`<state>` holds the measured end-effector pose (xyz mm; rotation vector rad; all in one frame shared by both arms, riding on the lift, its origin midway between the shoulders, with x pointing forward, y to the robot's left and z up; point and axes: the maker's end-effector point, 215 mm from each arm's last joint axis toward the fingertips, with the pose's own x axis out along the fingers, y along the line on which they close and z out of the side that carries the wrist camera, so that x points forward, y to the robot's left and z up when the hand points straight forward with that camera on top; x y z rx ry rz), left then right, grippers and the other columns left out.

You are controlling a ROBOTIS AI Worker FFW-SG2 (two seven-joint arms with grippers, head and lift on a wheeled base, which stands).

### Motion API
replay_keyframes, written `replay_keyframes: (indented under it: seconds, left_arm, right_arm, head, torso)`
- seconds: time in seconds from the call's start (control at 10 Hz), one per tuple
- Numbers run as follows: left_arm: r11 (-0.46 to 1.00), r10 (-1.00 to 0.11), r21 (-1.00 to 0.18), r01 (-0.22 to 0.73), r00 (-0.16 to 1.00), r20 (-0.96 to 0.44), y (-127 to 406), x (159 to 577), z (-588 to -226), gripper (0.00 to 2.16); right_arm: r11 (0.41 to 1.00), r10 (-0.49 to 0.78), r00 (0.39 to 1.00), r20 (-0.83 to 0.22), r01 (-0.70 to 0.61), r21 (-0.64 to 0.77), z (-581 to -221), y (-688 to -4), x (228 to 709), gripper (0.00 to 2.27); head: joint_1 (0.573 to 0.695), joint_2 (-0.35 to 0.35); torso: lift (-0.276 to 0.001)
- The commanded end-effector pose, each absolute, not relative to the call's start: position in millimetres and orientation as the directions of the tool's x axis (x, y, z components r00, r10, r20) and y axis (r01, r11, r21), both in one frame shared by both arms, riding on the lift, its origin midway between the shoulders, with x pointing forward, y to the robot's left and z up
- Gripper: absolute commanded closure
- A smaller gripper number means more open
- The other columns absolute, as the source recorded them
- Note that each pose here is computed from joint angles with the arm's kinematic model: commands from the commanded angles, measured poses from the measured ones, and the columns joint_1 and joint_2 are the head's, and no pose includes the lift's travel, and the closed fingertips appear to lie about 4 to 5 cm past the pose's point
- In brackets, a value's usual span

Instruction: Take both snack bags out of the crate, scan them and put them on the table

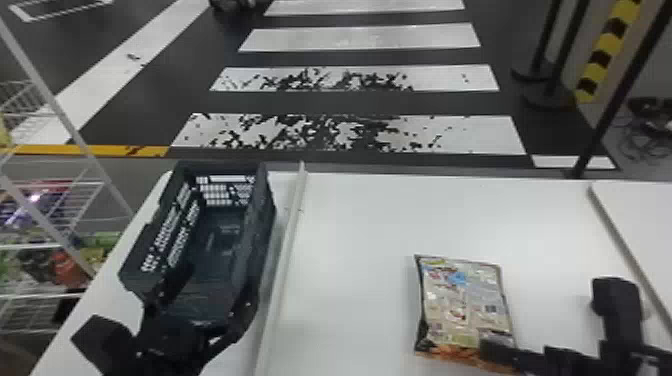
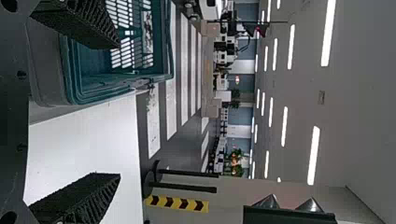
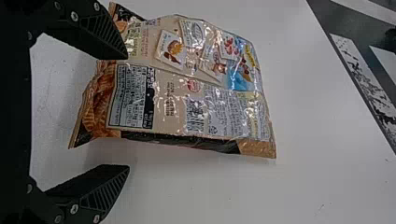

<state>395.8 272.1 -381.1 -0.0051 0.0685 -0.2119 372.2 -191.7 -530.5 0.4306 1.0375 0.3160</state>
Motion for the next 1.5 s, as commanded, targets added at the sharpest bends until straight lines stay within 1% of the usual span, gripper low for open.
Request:
replay_keyframes:
  seconds: [0.0, 0.1, 0.2, 0.3, 0.6, 0.8, 0.9, 1.0, 1.2, 1.4]
  left_arm:
    - [0.978, -0.21, -0.011, 0.21, 0.975, -0.068, 272, 396, -381, 0.0]
    - [0.978, -0.21, -0.011, 0.21, 0.975, -0.068, 272, 396, -381, 0.0]
    - [0.978, -0.21, -0.01, 0.21, 0.975, -0.068, 272, 396, -381, 0.0]
    - [0.978, -0.21, -0.01, 0.21, 0.975, -0.068, 272, 396, -381, 0.0]
    - [0.978, -0.21, -0.01, 0.21, 0.975, -0.069, 272, 395, -382, 0.0]
    - [0.978, -0.21, -0.01, 0.21, 0.975, -0.069, 273, 395, -381, 0.0]
    - [0.978, -0.209, -0.011, 0.208, 0.975, -0.07, 273, 395, -382, 0.0]
    - [0.978, -0.207, -0.011, 0.207, 0.976, -0.07, 274, 395, -382, 0.0]
    - [0.978, -0.207, -0.011, 0.206, 0.976, -0.072, 274, 395, -383, 0.0]
    - [0.978, -0.207, -0.011, 0.207, 0.976, -0.07, 274, 395, -382, 0.0]
  right_arm:
    - [0.875, 0.445, 0.468, -0.763, -0.044, 0.483, -535, -193, 374, 0.44]
    - [0.874, 0.448, 0.466, -0.763, -0.05, 0.483, -535, -193, 374, 1.18]
    - [0.877, 0.444, 0.458, -0.77, -0.044, 0.479, -537, -194, 374, 2.12]
    - [0.886, 0.43, 0.449, -0.783, -0.043, 0.462, -541, -196, 372, 2.26]
    - [0.879, 0.441, 0.453, -0.775, -0.045, 0.474, -537, -197, 371, 2.26]
    - [0.875, 0.442, 0.478, -0.759, -0.046, 0.481, -526, -201, 372, 2.26]
    - [0.864, 0.452, 0.501, -0.738, -0.039, 0.502, -516, -204, 374, 2.26]
    - [0.85, 0.459, 0.533, -0.711, -0.03, 0.526, -504, -211, 380, 2.26]
    - [0.842, 0.426, 0.601, -0.677, 0.01, 0.539, -479, -240, 390, 2.26]
    - [0.843, 0.328, 0.704, -0.63, 0.083, 0.532, -449, -299, 409, 2.26]
  head:
    - [0.695, 0.119]
    - [0.695, 0.12]
    - [0.695, 0.12]
    - [0.695, 0.118]
    - [0.695, 0.113]
    - [0.695, 0.113]
    - [0.695, 0.111]
    - [0.695, 0.107]
    - [0.695, 0.092]
    - [0.695, 0.041]
  torso:
    - [-0.092]
    - [-0.092]
    - [-0.092]
    - [-0.092]
    - [-0.092]
    - [-0.092]
    - [-0.092]
    - [-0.092]
    - [-0.092]
    - [-0.092]
